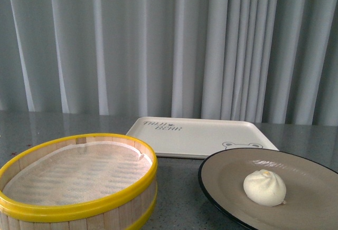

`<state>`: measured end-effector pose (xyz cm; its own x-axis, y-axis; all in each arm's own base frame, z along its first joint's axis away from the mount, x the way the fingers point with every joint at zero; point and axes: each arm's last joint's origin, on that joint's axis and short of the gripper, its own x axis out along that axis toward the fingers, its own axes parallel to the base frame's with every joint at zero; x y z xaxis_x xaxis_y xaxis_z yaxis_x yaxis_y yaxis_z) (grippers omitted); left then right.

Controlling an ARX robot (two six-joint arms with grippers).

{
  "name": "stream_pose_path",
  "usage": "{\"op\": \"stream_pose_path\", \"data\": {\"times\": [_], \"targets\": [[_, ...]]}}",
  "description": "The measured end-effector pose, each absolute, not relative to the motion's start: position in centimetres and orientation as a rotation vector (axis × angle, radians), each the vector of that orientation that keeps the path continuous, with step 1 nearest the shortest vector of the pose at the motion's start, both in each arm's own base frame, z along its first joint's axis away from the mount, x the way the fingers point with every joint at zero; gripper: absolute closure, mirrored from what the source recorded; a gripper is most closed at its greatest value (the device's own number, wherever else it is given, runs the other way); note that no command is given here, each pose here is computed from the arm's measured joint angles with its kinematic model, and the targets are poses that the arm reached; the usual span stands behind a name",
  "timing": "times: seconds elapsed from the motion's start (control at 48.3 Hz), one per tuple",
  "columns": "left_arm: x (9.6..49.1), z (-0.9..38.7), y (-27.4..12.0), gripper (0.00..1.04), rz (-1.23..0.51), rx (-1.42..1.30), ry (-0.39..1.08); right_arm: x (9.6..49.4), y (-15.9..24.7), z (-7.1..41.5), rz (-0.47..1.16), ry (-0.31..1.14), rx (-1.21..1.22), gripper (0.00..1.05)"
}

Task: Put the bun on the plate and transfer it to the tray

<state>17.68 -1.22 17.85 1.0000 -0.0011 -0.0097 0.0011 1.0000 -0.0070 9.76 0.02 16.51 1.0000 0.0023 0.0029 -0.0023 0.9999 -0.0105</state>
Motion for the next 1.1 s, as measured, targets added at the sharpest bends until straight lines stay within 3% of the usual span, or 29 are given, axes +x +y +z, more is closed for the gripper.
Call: {"op": "stream_pose_path", "data": {"times": [0.373,1.097], "targets": [[15.0,16.4,0.0,1.01,0.001,-0.007,0.01,9.8,0.0,16.5,0.003,-0.003,-0.01,0.09],[12.1,17.5,0.0,1.01,0.0,-0.007,-0.027,9.8,0.0,16.5,0.002,-0.003,-0.01,0.09]]}}
